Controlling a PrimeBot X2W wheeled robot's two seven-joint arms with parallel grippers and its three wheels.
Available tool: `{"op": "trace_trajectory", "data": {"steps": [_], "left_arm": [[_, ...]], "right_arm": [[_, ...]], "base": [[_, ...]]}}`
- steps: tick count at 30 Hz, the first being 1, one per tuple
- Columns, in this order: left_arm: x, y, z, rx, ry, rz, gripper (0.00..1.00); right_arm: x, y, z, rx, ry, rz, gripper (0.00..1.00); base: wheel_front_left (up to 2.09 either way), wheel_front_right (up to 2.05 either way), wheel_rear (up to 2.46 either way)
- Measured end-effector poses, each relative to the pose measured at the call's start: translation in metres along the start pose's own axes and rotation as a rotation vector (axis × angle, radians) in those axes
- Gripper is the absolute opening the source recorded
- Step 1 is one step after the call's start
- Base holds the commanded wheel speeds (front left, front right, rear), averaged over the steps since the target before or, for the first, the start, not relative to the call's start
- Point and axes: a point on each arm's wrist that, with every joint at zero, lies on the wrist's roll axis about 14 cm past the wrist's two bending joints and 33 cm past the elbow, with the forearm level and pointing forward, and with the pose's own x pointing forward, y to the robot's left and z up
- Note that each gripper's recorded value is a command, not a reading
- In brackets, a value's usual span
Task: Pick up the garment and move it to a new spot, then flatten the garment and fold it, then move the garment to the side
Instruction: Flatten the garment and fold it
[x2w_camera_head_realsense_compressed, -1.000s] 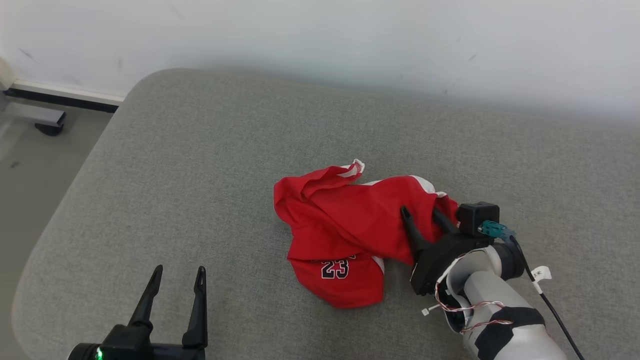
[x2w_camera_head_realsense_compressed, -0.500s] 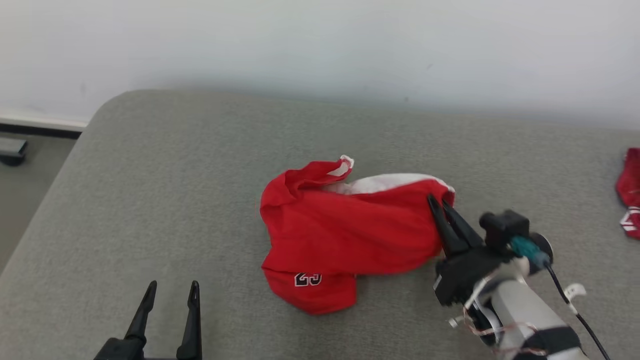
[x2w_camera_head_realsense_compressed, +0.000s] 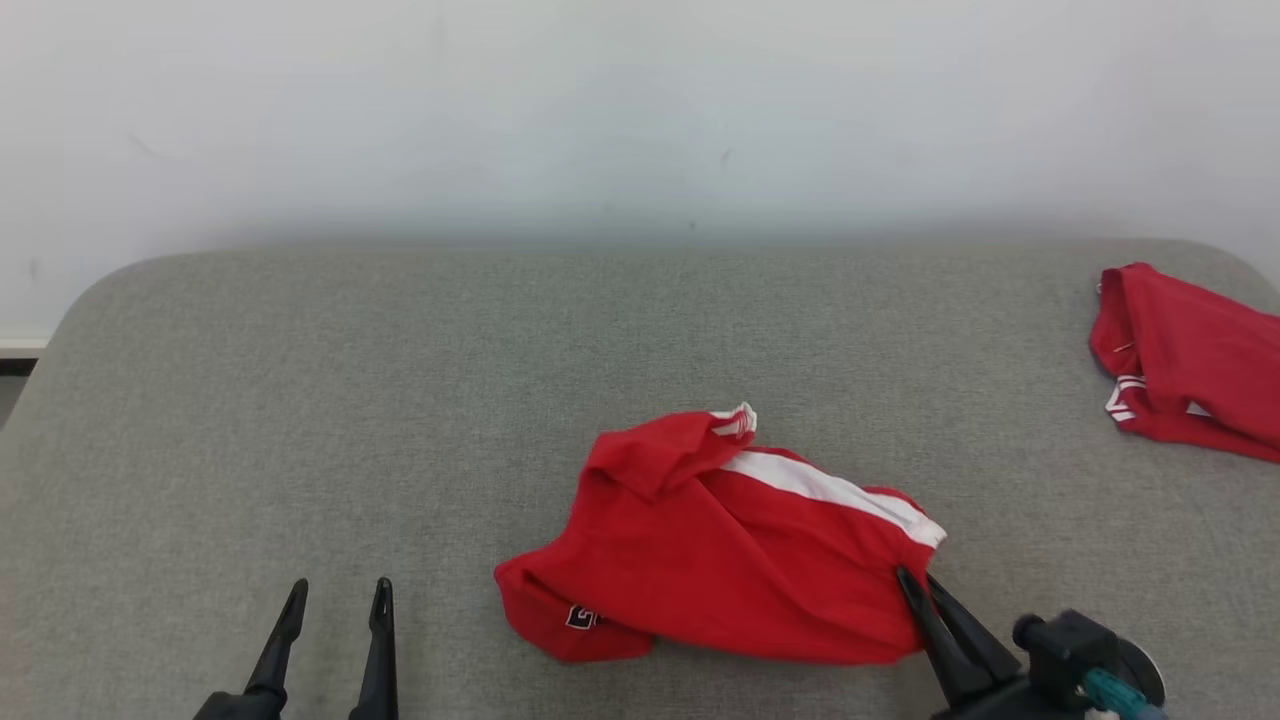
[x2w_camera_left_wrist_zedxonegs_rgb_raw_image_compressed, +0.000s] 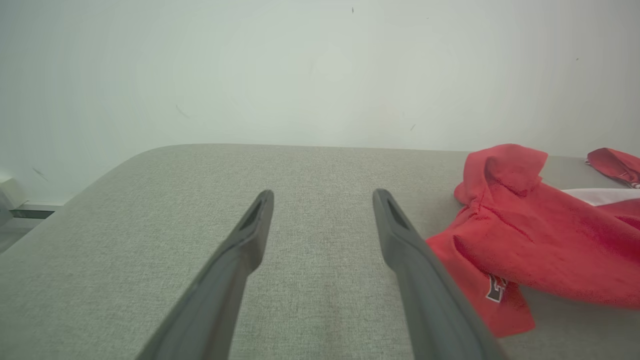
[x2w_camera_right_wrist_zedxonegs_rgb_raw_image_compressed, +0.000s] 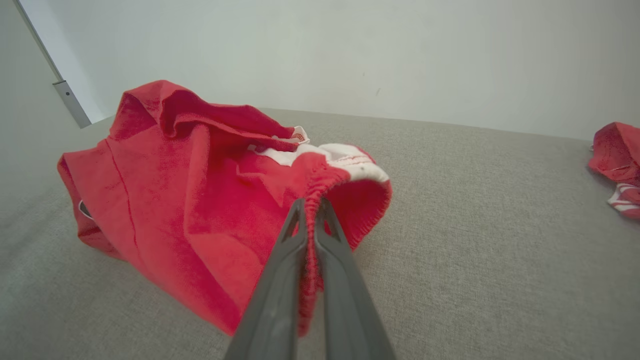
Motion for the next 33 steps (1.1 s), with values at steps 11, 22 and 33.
{"op": "trace_trajectory", "data": {"steps": [11,22,33], "left_arm": [[0.000,-0.006,0.000,-0.006,-0.001,-0.015,1.00],[0.002,-0.011,0.006,0.001,-0.021,-0.029,1.00],[-0.003,-0.006,0.008,0.020,-0.026,-0.013,1.00]], "right_arm": [[-0.028,-0.007,-0.018,0.101,0.018,-0.113,1.00],[-0.037,-0.032,0.017,0.080,-0.104,-0.212,1.00],[-0.035,-0.021,0.042,0.094,-0.199,-0.222,1.00]], "base": [[0.00,0.00,0.00],[0.00,0.00,0.00],[0.00,0.00,0.00]]}}
